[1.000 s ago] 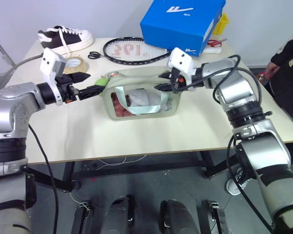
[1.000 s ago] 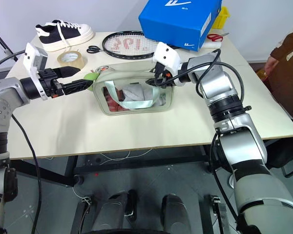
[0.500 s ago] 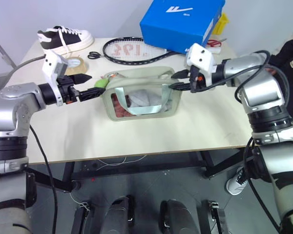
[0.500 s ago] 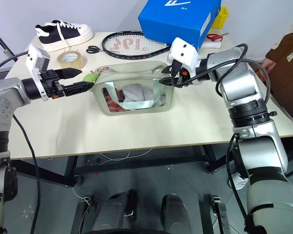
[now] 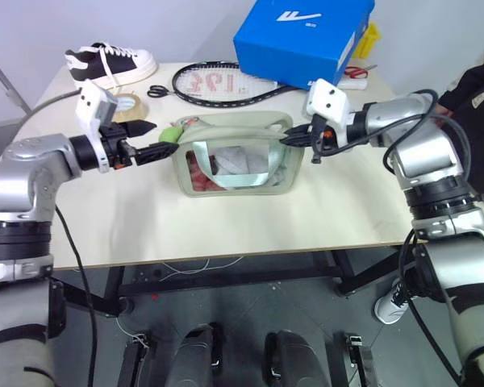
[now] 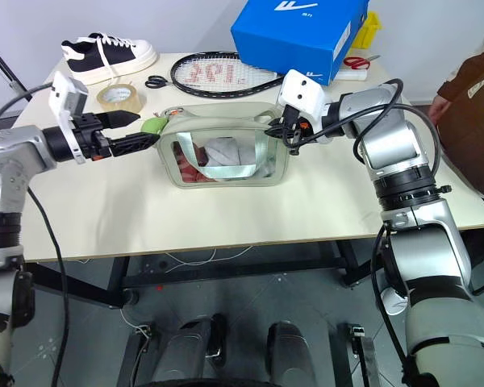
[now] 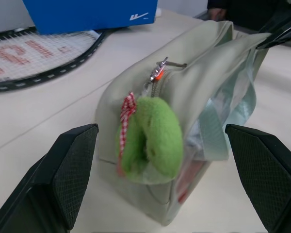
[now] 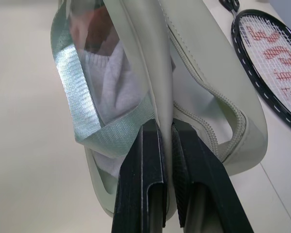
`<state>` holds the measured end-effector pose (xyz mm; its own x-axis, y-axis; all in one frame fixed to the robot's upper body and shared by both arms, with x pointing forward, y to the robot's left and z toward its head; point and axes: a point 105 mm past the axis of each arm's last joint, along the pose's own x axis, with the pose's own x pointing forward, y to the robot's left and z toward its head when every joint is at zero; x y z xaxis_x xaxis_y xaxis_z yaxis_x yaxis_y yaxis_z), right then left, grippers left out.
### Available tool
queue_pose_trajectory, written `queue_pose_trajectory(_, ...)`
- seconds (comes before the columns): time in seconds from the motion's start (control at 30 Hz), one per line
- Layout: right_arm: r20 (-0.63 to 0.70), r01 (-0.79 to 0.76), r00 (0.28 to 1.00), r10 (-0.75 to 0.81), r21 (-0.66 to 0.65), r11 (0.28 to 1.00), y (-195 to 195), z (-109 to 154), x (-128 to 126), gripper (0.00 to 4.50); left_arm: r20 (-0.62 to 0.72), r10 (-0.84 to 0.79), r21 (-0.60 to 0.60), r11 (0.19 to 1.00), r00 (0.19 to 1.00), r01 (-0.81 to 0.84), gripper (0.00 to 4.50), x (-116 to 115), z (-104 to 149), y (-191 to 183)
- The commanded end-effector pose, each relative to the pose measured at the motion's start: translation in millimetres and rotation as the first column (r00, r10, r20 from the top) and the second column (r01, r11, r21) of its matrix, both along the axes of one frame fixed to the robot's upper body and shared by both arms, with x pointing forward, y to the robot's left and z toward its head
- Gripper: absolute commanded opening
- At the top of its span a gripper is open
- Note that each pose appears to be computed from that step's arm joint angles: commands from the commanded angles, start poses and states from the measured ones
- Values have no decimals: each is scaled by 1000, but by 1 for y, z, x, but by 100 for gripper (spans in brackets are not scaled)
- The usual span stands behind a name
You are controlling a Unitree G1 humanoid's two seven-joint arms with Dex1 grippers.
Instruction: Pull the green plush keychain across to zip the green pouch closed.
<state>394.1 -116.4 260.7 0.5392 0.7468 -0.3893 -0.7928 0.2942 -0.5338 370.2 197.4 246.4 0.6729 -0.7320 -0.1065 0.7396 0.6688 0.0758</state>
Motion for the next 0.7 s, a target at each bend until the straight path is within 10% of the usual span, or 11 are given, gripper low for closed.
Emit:
queue_pose_trajectory(0.03,52,-23,998,23,3,1000,3,9,-4,2,30,12,-16,1000,999,-12,450,5,4,-2)
queue_pose_trajectory(0.2,52,-19,998,19,2,1000,3,9,-3,0,45,29,-65,998,999,-26,373,11,10,-2)
queue_pose_trajectory(0.43,48,-17,999,17,-5,1000,1,6,-5,0,76,-18,-84,996,997,25,8,4,34,-3)
queue_pose_trajectory(0.7,48,-13,999,13,-4,1000,2,6,-5,0,148,-104,-143,982,984,125,3,6,70,-28)
